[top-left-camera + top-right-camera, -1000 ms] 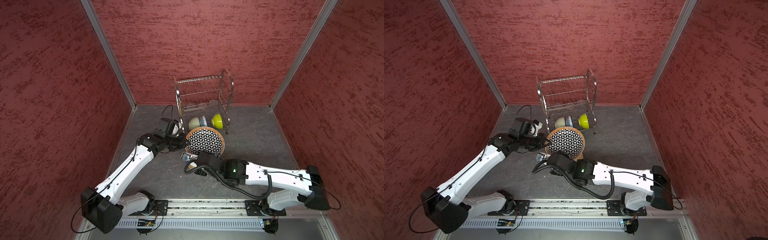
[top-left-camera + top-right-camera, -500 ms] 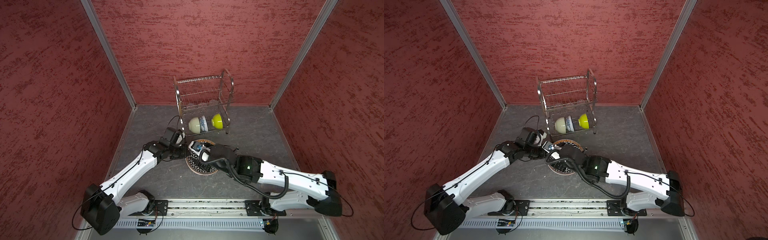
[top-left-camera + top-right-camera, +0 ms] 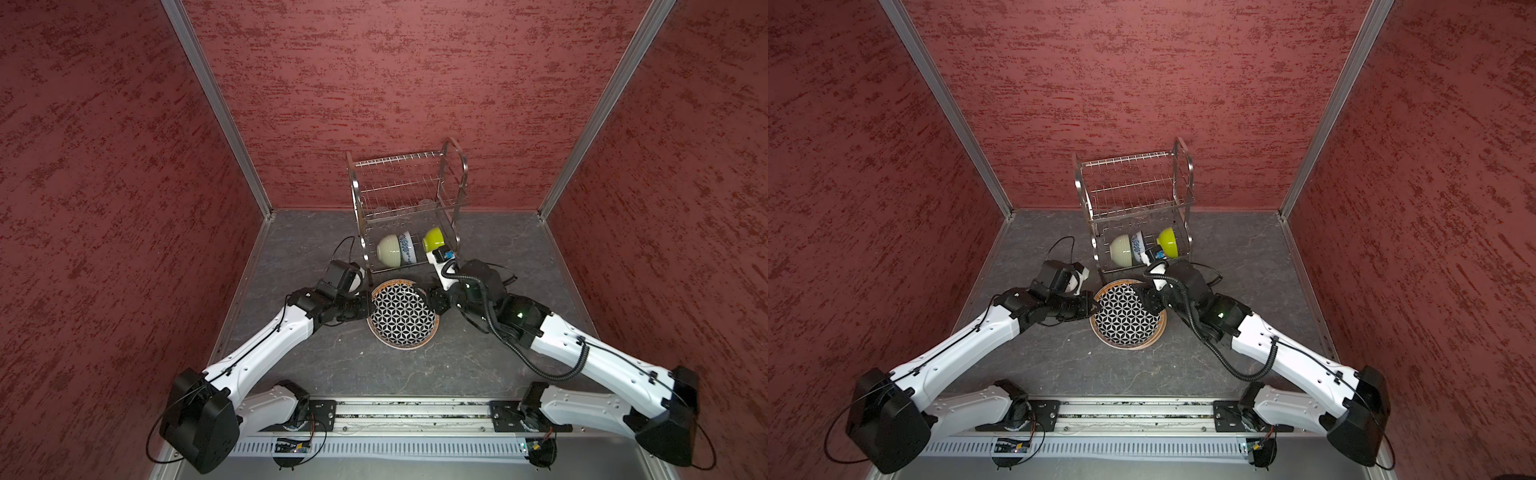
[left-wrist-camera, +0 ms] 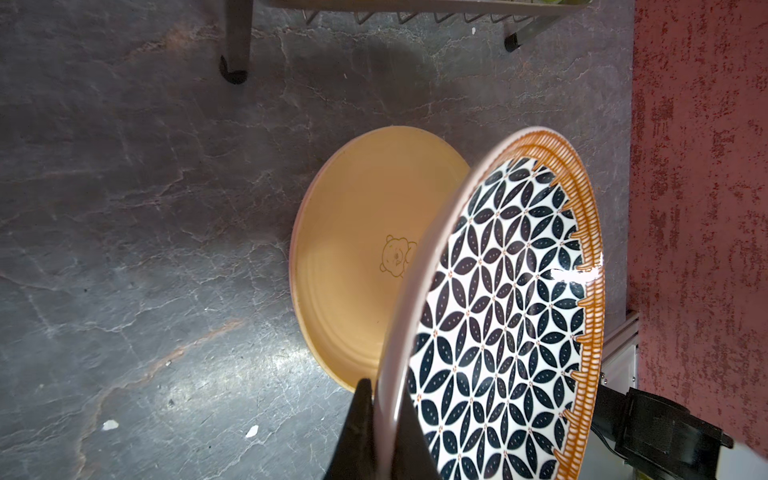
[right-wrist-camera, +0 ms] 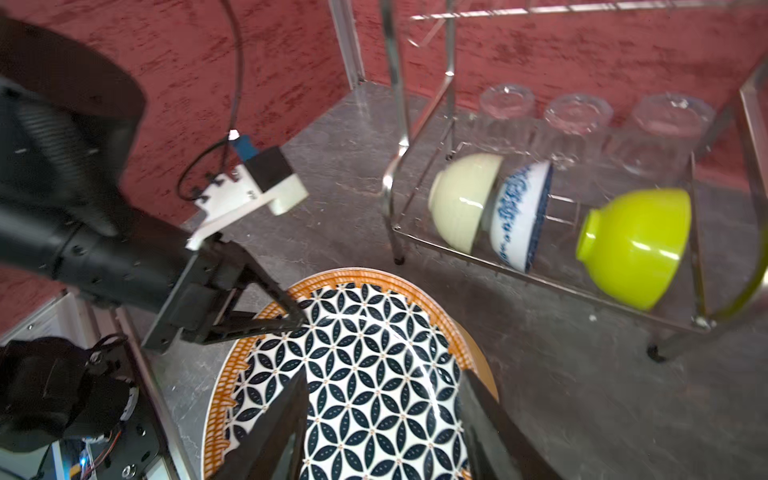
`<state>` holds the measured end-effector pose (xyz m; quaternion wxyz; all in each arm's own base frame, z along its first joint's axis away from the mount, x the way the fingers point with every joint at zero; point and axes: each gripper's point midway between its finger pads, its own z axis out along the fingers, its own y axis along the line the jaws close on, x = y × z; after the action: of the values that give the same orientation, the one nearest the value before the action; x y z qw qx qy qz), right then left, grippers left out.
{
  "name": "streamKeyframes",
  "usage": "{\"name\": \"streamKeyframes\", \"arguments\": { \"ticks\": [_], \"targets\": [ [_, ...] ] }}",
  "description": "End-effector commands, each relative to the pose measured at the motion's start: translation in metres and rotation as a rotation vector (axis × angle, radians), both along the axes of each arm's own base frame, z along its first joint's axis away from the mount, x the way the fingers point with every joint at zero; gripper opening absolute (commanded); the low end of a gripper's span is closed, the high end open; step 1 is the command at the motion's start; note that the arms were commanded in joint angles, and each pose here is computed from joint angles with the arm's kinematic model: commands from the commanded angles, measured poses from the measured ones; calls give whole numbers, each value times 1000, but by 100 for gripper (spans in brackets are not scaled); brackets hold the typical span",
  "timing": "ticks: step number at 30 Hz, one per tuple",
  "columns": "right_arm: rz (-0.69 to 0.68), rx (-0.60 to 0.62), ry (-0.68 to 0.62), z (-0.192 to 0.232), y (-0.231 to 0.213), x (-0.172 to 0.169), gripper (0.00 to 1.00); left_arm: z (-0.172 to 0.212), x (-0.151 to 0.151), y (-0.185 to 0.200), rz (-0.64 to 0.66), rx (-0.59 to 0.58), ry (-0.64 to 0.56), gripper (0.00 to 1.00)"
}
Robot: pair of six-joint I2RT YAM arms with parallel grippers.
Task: Unload the mixed dishes from the dish rack
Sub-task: 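Lower the patterned plate flat onto the cream plate with both grippers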
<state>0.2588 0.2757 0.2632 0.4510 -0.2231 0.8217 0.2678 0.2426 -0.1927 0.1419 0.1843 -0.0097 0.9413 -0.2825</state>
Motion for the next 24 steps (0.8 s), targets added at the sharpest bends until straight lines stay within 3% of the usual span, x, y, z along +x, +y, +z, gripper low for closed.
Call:
{"name": "streamKeyframes", "arguments": {
  "ticks": [1, 8, 17, 24],
  "targets": [
    [-80, 50, 152, -22, -18, 7, 54, 42, 13, -16, -28, -139, -136, 0],
    [-104, 133, 345, -65, -34, 18, 51, 47, 12, -13, -22, -148, -160, 0],
    [-58, 177, 445, -93, -24, 22, 51, 47, 12, -10, -15, -164, -165, 0],
    [-38, 222, 482, -105, -15, 23, 29, 43, 14, -9, -6, -170, -172, 0]
  ]
}}
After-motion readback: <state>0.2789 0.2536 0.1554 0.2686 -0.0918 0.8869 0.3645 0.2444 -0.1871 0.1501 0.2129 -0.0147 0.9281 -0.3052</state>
